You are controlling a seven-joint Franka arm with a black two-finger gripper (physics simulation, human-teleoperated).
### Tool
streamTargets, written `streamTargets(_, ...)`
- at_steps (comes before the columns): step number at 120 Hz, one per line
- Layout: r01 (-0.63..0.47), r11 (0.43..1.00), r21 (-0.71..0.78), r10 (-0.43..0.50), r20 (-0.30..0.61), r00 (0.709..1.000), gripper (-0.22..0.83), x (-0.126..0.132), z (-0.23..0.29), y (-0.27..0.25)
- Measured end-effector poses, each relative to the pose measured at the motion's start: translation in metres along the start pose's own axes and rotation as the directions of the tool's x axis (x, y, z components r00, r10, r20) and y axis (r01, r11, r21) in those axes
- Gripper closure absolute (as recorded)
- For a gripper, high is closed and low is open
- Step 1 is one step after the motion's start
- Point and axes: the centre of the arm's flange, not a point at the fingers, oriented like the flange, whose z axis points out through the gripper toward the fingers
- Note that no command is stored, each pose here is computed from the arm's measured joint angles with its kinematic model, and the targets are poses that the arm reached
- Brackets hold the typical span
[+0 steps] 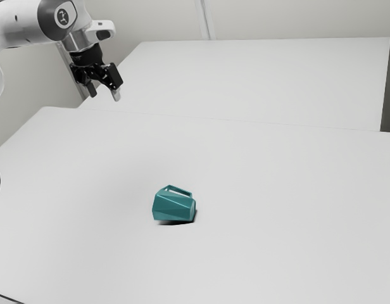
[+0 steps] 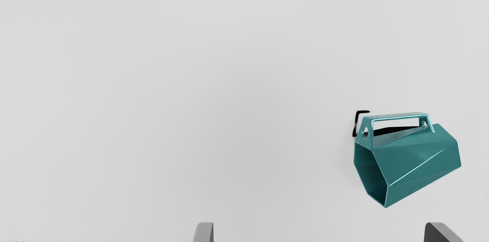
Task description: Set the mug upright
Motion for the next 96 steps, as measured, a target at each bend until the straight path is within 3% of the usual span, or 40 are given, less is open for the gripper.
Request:
streamTargets(48,0.039,0.999,-0.025,-0.039,0.029,0.999,0.00,-0.009,0.012,0.000)
streamTargets(96,0.122,0.931,-0.344,-0.093,0.098,0.991,0.00,-0.056,0.088,-0.011)
